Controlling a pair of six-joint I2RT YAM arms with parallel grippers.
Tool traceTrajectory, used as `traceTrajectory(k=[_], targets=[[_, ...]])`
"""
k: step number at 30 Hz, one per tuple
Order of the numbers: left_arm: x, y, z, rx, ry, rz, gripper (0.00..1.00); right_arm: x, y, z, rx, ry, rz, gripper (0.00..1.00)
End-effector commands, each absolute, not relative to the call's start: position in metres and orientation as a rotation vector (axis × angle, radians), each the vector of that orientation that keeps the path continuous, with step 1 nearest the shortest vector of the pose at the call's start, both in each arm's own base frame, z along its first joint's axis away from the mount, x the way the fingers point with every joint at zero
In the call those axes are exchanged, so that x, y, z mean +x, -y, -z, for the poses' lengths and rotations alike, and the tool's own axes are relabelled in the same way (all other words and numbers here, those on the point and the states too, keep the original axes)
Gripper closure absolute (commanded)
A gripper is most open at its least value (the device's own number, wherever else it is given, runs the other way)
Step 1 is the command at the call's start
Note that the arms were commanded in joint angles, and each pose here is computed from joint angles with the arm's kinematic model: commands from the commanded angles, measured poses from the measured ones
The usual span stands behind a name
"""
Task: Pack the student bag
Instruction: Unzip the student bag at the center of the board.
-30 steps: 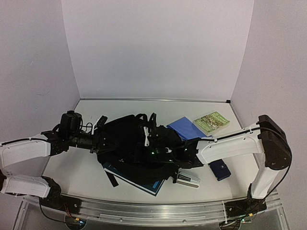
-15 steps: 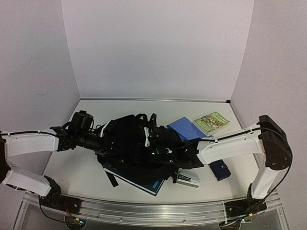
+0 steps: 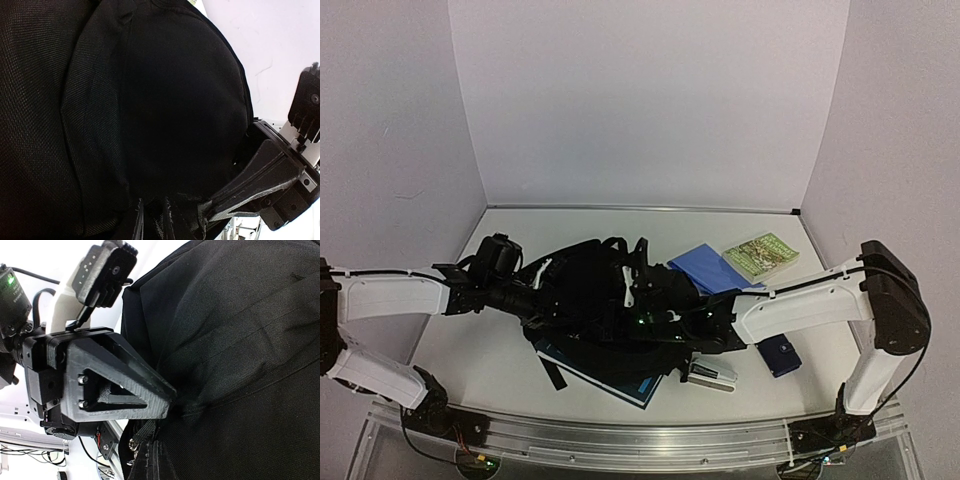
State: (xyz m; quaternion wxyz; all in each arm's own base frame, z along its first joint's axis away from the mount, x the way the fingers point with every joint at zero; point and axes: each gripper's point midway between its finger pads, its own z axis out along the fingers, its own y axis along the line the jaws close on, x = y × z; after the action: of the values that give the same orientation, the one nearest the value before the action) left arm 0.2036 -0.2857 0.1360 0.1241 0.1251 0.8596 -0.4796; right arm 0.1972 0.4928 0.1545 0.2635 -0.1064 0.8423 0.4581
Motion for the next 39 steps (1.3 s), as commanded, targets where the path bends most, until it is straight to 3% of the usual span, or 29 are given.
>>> traceTrajectory(k=[1, 5, 16, 31, 35, 39], targets=[[0.213, 0.294, -0.152, 0.376, -2.451, 1.405, 0.91, 0.199, -0.489, -0.184, -0.275, -2.198, -1.269, 1.00], [0.215, 0.292, -0.153, 0.360, -2.444, 1.380, 1.00, 0.200, -0.488, -0.185, -0.270, -2.194, -1.265, 1.00], [0.234, 0.248, -0.150, 0.135, -2.451, 1.043, 1.00, 0.199, -0.475, -0.190, -0.244, -2.182, -1.255, 1.00], [0.230, 0.229, -0.139, 0.044, -2.473, 0.960, 1.00, 0.196, -0.466, -0.190, -0.239, -2.186, -1.253, 0.99], [0.230, 0.230, -0.139, 0.044, -2.472, 0.969, 1.00, 0.196, -0.480, -0.191, -0.225, -2.205, -1.297, 0.62], [0.230, 0.232, -0.140, 0.048, -2.471, 0.983, 1.00, 0.199, -0.493, -0.189, -0.201, -2.219, -1.321, 0.45]])
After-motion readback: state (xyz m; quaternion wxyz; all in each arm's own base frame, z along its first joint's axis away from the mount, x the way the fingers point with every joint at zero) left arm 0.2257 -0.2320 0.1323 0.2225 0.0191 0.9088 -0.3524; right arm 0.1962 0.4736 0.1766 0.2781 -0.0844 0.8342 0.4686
